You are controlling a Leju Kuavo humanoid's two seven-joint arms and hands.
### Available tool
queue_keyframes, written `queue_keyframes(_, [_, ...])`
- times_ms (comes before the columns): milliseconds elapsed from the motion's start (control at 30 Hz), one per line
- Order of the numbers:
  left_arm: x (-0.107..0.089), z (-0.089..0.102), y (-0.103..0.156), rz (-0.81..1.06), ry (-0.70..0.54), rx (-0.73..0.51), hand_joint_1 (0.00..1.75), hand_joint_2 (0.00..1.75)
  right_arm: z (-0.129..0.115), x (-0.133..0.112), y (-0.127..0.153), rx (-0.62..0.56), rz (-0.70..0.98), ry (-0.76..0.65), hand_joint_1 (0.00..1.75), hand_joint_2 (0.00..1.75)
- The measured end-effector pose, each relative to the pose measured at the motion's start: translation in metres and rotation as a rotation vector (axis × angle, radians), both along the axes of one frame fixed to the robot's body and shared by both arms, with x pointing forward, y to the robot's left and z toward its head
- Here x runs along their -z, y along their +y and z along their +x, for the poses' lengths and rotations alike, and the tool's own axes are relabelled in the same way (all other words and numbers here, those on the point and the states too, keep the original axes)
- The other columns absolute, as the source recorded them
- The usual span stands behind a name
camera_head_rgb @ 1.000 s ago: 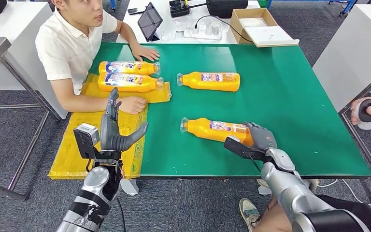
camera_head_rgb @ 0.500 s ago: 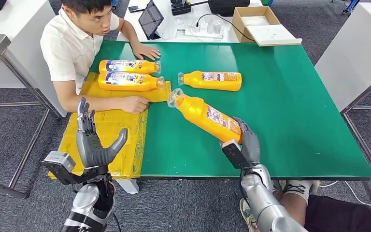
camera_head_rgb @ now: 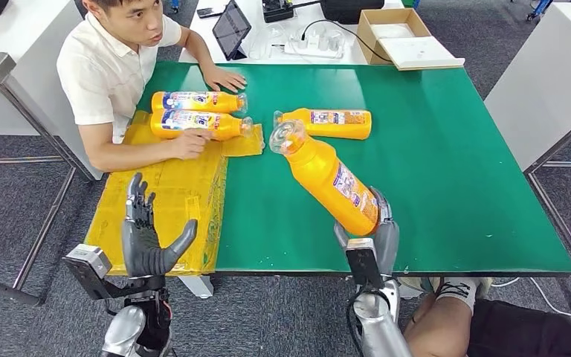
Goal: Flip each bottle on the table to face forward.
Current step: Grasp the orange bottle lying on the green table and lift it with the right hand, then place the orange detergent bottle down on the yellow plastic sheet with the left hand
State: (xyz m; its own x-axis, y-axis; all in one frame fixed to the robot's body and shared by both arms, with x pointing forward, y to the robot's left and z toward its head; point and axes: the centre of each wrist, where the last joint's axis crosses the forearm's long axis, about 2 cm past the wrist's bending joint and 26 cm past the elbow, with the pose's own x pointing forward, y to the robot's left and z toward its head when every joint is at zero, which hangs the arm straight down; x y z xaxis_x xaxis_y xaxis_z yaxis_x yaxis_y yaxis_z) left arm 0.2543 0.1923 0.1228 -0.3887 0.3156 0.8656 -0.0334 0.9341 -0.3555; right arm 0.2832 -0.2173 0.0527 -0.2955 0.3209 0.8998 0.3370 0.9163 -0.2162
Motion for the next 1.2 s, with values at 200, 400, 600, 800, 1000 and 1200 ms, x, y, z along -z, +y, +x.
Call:
queue_keyframes(200, [0.006,-0.005,-0.016,-0.038,0.008,0.173,0.00,1.75,-0.001,-0.013,0.027,-0.113,0.027,-0.049,1.75,1.75])
queue_keyframes(400, [0.014,-0.006,-0.031,-0.018,0.015,0.315,0.00,1.75,-0.009,-0.017,0.077,-0.371,0.063,-0.041,1.75,1.75])
queue_keyframes(600, [0.014,-0.003,-0.039,-0.023,0.003,0.389,0.00,1.75,-0.020,-0.016,0.122,-0.575,0.066,-0.003,1.75,1.75])
queue_keyframes(800, [0.013,-0.004,-0.044,-0.028,-0.018,0.443,0.00,1.75,-0.023,-0.009,0.135,-0.658,0.051,0.044,1.75,1.75])
queue_keyframes(1000, [0.012,-0.004,-0.047,-0.034,-0.040,0.481,0.00,1.75,-0.025,-0.003,0.139,-0.691,0.044,0.080,1.75,1.75])
queue_keyframes(1200, [0.012,-0.004,-0.046,-0.033,-0.057,0.491,0.00,1.75,-0.023,-0.001,0.139,-0.709,0.052,0.100,1.75,1.75])
